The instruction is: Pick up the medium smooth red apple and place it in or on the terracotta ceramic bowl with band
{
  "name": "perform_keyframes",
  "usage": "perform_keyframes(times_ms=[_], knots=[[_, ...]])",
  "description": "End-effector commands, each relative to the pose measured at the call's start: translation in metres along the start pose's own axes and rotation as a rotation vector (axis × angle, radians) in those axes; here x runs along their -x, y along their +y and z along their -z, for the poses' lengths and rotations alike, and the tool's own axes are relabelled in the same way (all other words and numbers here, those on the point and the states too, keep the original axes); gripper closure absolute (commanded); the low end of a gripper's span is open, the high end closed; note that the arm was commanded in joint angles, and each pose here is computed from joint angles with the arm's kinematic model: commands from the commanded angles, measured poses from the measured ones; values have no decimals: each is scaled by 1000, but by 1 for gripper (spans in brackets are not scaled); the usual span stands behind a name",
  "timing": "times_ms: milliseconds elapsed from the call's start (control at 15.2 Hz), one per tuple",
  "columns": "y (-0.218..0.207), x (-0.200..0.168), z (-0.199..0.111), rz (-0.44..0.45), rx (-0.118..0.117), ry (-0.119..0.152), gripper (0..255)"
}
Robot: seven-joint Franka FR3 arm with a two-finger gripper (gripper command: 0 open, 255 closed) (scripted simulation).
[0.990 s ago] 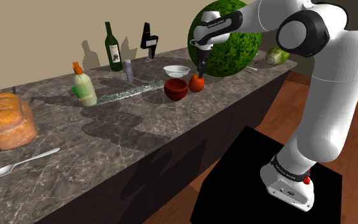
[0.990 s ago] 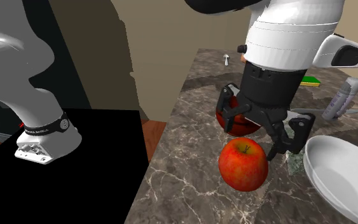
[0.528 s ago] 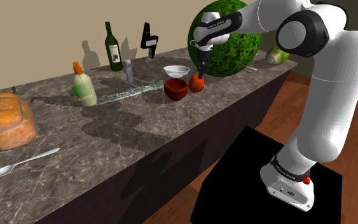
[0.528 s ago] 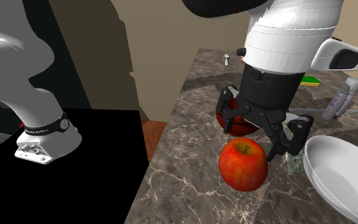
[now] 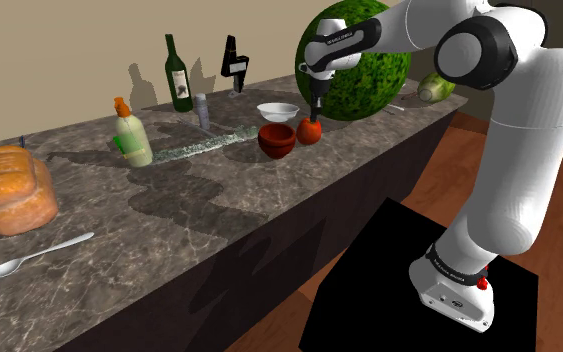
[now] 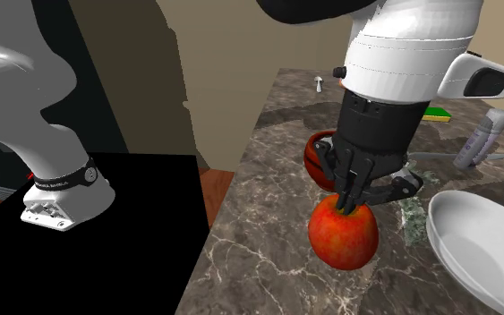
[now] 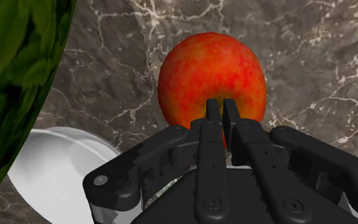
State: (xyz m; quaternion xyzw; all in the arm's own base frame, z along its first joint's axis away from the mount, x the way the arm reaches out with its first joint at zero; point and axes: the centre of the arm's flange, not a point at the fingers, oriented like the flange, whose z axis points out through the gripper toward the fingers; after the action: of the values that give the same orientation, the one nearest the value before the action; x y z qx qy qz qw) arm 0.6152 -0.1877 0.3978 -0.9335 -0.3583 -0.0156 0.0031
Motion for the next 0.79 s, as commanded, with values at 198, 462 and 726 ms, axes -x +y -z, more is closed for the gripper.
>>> perform_keyframes(times_ms=[198, 462, 726], knots=[[0, 0, 10, 0, -1, 0, 255], [0, -1, 31, 0, -1, 0, 255], [0, -2, 52, 0, -1, 0, 255]])
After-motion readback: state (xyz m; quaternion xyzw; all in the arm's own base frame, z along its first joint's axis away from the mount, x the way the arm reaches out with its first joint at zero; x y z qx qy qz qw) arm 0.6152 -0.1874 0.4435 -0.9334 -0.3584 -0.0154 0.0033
